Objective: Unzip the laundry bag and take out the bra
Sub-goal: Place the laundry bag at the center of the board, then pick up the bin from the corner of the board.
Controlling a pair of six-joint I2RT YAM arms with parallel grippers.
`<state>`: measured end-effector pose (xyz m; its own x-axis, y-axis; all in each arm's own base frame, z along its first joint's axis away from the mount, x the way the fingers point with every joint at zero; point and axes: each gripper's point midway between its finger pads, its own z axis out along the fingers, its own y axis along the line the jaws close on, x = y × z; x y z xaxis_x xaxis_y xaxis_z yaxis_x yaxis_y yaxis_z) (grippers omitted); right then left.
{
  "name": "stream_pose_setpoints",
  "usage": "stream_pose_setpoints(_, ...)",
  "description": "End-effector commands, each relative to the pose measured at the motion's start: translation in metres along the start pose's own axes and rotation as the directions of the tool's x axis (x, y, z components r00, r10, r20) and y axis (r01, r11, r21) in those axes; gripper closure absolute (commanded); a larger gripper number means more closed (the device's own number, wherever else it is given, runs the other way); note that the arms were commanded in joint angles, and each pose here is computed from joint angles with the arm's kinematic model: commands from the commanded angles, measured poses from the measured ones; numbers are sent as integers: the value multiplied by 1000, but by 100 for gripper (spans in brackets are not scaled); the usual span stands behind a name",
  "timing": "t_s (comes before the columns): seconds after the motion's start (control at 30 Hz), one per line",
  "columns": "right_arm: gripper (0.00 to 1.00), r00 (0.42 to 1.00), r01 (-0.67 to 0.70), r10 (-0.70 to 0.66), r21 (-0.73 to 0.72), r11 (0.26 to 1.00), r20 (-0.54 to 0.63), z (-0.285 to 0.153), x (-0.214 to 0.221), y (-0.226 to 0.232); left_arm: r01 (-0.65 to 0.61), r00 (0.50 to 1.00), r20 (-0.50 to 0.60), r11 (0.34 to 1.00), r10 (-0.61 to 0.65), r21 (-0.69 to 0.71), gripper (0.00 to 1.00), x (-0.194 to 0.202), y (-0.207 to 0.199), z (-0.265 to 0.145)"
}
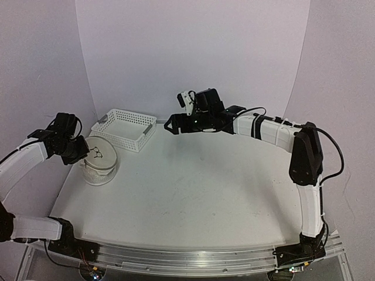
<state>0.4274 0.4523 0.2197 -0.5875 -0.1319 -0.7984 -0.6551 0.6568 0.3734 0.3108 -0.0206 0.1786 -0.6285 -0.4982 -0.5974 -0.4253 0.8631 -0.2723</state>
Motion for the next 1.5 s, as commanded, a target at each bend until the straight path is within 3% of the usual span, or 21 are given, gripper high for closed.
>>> stream_pose_setpoints(0.0,14,992,52,-46,-49,997,119,-3,-39,21,51,996,80,999,-50,-13,73,-19,5,-22)
stream_pose_setpoints(0.17,14,992,55,-50,-44,998,114,-10,-34,21,57,987,148,998,-56,1,56,-43,-1,-47)
stream_pose_setpoints(0.33,13,992,59,-58,-5,998,114,-28,-25,15,49,979,190,994,-68,102,41,-73,-28,-71)
stream_pose_setpoints(0.67,5,985,47,-56,58,997,163,-95,-22,16,-33,988,156,954,-15,299,31,-118,-105,-72)
stream_pose_setpoints(0.97,2,972,-13,-26,168,986,233,-156,-10,-3,47,998,8,915,-55,401,2,-120,-154,-27)
stream_pose_setpoints(1.07,2,960,-74,4,241,968,280,-180,-6,-18,83,997,-34,923,-76,376,1,-119,-160,3)
stream_pose_setpoints(1.47,2,922,-185,56,310,932,383,-255,9,-29,213,974,-120,950,-190,228,3,-111,-164,103)
